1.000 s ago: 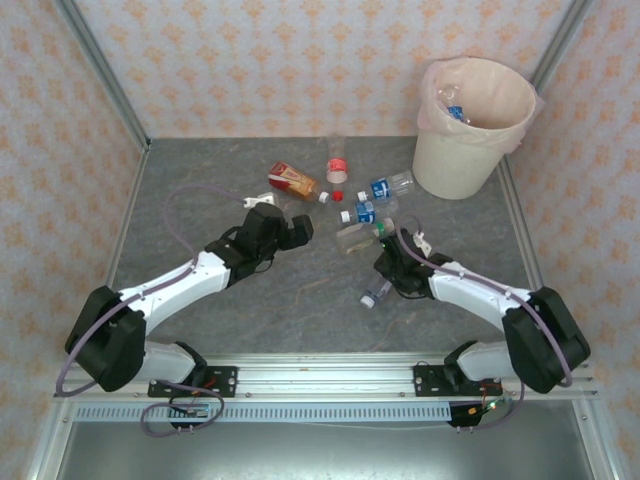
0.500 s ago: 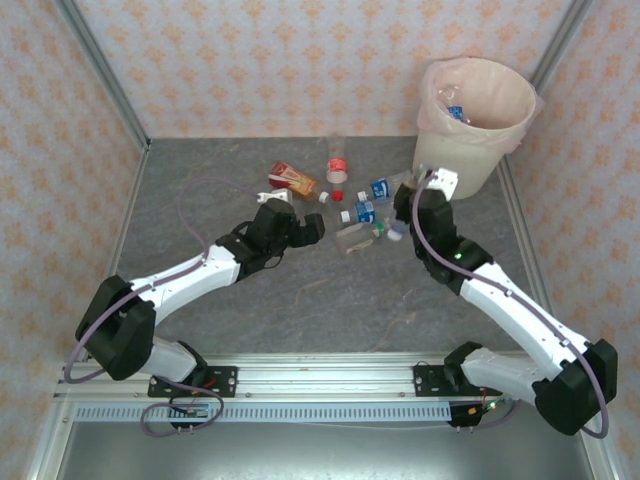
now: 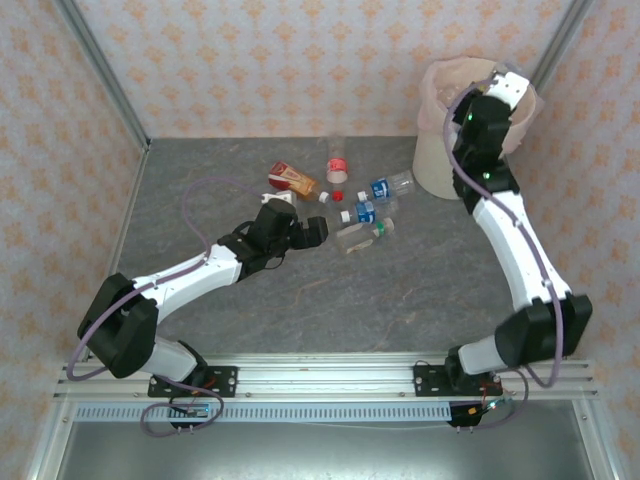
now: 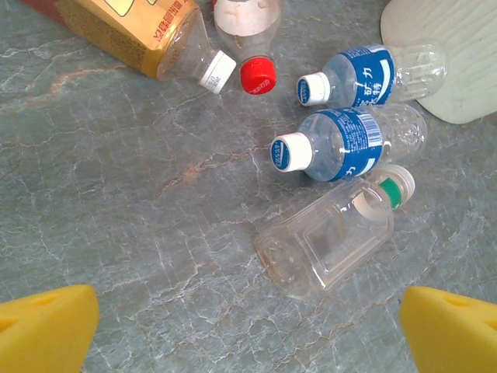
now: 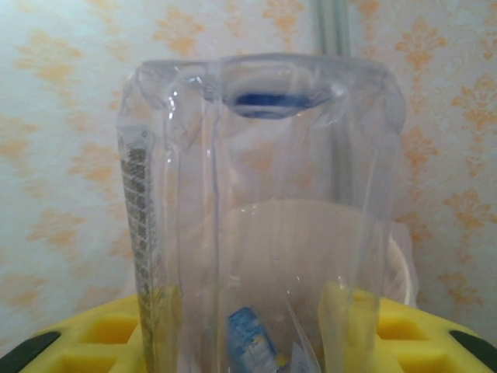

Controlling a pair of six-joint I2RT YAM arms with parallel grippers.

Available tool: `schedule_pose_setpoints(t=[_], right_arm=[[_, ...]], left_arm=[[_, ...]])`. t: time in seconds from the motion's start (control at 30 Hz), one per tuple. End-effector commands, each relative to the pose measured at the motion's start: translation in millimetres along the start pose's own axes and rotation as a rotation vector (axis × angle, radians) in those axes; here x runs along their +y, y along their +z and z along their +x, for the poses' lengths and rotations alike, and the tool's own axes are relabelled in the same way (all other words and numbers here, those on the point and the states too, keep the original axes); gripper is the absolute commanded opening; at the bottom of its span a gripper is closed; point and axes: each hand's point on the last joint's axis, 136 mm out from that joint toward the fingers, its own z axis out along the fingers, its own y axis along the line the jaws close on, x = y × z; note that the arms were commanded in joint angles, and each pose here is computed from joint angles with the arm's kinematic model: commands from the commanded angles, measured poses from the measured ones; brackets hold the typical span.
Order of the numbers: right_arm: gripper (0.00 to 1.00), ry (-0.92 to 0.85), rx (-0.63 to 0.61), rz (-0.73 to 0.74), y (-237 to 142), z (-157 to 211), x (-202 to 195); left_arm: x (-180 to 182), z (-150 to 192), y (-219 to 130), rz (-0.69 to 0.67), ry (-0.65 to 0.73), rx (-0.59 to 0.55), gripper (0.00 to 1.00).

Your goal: Put the plastic bottles in the bin

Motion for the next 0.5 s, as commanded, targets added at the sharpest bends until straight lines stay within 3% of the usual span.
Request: schedule_pose_setpoints(t=[0.0,0.17,0.47], right_arm=[[0.45,-0.03,0.047,0.006,41.4,5.2,-9.3],[0.46,0.009,0.083,0.008,76.5,-1.9,-16.9],[0.46,0.026,0.074,0.002,88.7,-15.1,-19.9]], left_arm=[[-12.6,-7.6,-8.4,0.03,0.04,-0.012,1.0],[-11.1,-8.8,-12.3,0.021,0.047,-0.019,1.0],[-14.2,-8.1,-11.1,0.03,0.047,-0.009,1.0]])
